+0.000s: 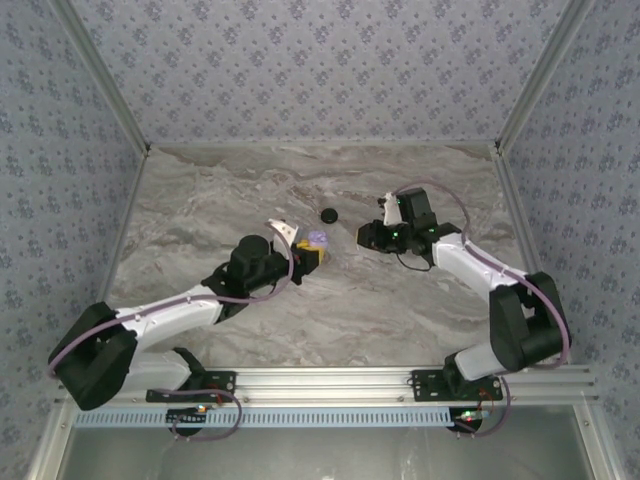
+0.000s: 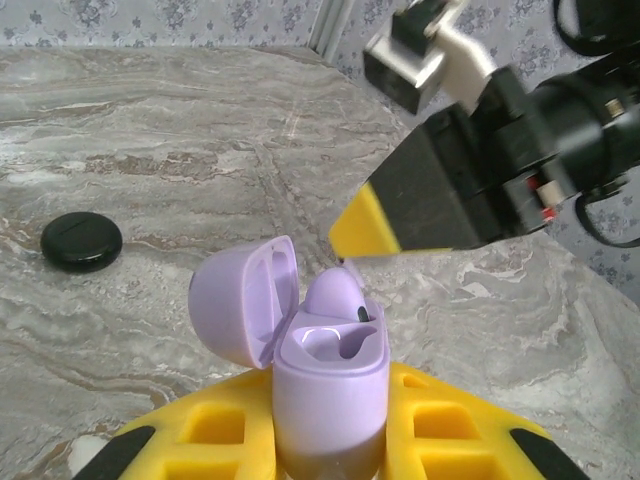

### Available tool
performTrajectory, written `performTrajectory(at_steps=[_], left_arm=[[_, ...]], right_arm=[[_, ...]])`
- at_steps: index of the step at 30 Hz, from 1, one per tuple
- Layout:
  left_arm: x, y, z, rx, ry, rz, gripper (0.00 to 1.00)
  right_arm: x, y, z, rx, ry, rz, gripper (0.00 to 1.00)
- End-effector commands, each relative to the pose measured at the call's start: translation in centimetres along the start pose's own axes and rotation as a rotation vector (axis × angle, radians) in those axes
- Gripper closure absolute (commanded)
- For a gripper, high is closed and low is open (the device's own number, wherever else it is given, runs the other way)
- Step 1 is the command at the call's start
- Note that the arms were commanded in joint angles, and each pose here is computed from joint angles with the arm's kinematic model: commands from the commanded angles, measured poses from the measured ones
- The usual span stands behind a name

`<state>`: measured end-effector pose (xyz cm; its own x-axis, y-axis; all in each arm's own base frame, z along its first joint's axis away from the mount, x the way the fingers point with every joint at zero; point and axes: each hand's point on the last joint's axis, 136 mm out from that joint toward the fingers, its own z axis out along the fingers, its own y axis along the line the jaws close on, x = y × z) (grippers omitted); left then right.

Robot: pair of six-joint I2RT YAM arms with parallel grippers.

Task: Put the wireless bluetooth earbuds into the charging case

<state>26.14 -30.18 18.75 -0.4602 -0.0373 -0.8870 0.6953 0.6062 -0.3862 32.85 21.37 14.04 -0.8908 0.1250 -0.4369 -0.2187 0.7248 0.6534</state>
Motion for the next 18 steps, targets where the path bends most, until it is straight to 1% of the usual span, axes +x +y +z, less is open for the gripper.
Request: performTrajectory(at_steps=[1, 6, 18], left_arm=[[-1.3, -1.3, 0.4, 0.068, -0.064, -0.016, 0.8], [-1.1, -1.3, 1.0, 0.085, -0.073, -0.027, 0.79], [-1.4, -2.1, 2.0, 0.131, -0.069, -0.051, 0.8]], right_arm=[[-0.8, 2.0, -1.8, -0.065, -0.05, -0.028, 0.8], [-1.9, 4.2, -3.9, -0.106, -0.092, -0.077, 0.8], [-3.3, 8.9, -6.5, -0.201, -0.152, -0.167, 0.79]])
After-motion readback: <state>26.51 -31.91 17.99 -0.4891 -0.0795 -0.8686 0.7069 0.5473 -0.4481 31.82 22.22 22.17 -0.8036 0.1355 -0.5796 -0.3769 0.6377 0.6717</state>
